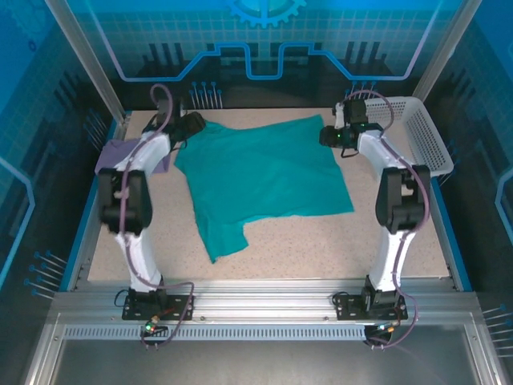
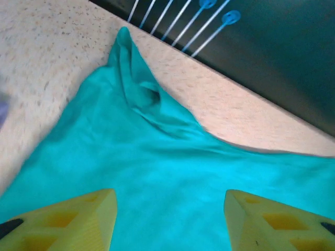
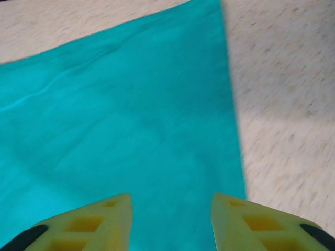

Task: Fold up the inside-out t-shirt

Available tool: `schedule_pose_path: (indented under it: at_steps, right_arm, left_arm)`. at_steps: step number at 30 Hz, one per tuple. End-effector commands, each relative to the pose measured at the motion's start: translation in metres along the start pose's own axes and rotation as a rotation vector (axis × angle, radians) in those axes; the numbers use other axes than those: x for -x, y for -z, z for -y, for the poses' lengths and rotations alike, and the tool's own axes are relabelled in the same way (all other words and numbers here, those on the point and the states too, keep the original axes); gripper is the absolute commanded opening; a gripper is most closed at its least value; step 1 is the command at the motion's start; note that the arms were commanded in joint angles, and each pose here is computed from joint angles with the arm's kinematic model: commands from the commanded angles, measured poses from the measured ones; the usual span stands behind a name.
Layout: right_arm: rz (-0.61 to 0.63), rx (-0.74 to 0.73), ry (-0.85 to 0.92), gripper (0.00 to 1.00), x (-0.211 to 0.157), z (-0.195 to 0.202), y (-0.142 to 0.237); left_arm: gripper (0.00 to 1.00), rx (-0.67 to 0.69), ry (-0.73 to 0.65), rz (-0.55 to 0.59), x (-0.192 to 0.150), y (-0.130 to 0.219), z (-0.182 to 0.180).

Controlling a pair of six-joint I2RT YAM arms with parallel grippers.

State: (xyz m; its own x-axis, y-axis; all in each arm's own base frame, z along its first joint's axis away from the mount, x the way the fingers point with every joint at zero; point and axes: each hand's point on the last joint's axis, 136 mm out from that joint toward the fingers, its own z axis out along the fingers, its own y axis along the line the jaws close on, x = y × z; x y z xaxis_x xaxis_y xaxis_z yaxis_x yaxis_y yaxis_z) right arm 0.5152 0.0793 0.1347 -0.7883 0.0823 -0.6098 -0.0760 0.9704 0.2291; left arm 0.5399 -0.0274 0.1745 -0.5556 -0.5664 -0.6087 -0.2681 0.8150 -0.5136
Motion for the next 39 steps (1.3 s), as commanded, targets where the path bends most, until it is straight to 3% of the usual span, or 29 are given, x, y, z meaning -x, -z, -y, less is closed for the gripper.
schedule_pose_path:
  at_steps: [1,6,10,14,23,33,39]
  right_arm:
    - [-0.121,0.117,-0.006,0.47,-0.061,-0.04,0.014]
    - [-0.252,0.293,-0.024,0.46,-0.116,-0.094,0.017]
    - [-0.315,0.22,-0.03,0.45,-0.141,-0.077,0.007]
    - [-0.376,0.184,-0.101,0.42,-0.158,-0.052,-0.003]
    - [-0.452,0.104,-0.196,0.29,-0.182,-0.018,-0.009]
    - [-0.461,0.074,-0.222,0.23,-0.186,-0.004,-0.006]
    - [-0.46,0.074,-0.218,0.22,-0.186,-0.003,-0.006]
  left_arm:
    - [0.58,-0.168,0.161,0.03,-0.033,0.044,0.013]
    - [0.58,-0.015,0.17,-0.11,-0.127,0.082,-0.055]
    - [0.56,0.097,0.131,-0.201,-0.18,0.1,-0.098]
    - [0.47,0.095,0.137,-0.336,-0.222,0.097,-0.107]
    - [0.32,0.095,0.109,-0.431,-0.245,0.086,-0.106]
    - [0.45,0.091,0.106,-0.395,-0.246,0.105,-0.11]
    - [0.41,0.124,0.092,-0.379,-0.249,0.113,-0.119]
